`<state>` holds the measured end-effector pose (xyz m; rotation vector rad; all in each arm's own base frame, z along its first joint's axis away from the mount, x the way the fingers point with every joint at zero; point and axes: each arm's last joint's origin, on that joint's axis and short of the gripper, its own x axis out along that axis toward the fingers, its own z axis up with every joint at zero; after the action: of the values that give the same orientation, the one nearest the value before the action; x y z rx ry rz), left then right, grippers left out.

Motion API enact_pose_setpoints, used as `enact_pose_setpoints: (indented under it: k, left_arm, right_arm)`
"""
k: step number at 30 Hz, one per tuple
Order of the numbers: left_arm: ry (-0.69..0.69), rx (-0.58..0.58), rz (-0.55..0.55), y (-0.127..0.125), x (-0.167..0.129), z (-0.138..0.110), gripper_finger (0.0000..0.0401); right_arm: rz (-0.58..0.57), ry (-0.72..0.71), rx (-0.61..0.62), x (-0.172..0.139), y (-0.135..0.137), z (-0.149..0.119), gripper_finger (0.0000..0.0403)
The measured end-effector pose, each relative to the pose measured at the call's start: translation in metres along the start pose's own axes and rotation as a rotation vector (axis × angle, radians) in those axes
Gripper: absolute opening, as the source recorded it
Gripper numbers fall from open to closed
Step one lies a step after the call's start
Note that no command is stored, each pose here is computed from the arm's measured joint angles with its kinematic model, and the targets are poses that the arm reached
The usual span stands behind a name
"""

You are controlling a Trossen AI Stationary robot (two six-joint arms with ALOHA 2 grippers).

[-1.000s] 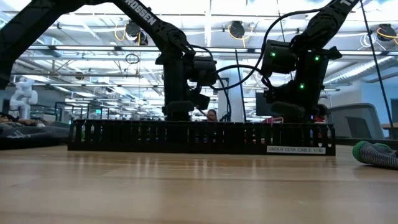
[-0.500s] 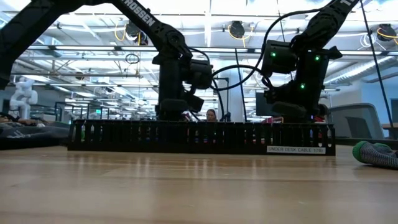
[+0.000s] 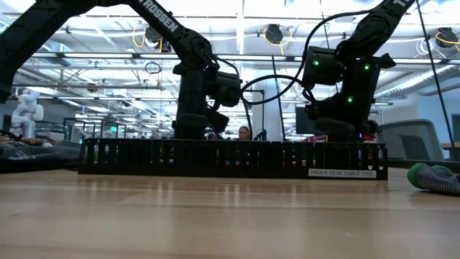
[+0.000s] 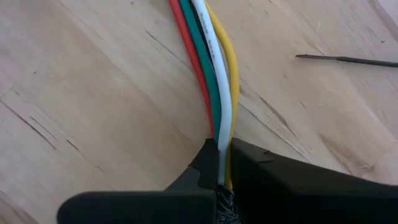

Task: Ziptie cables
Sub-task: Put the ziptied cable wires into the cable duct

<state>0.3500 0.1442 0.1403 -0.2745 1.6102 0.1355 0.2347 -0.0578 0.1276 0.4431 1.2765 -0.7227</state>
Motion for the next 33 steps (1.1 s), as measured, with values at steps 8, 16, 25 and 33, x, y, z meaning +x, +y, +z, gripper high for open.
enact_pose_setpoints:
  k: [8, 16, 25, 33]
  left_arm:
    - [0.000, 0.050, 0.001, -0.003, 0.000, 0.000, 0.0091]
    - [0.004, 0.039, -0.002, -0.003, 0.001, 0.000, 0.0018]
    - [0.009, 0.051, 0.021, -0.007, -0.007, 0.004, 0.0018]
    - [0.001, 0.049, 0.033, -0.007, -0.025, 0.010, 0.0018]
  right_arm:
    - [0.000, 0.000, 0.001, 0.000, 0.000, 0.000, 0.0000]
    - [0.000, -0.001, 0.009, 0.000, 0.000, 0.000, 0.0000]
    - [0.022, -0.032, 0.035, -0.006, -0.001, 0.001, 0.0000]
    - [0.026, -0.033, 0.043, -0.018, -0.007, -0.002, 0.0000]
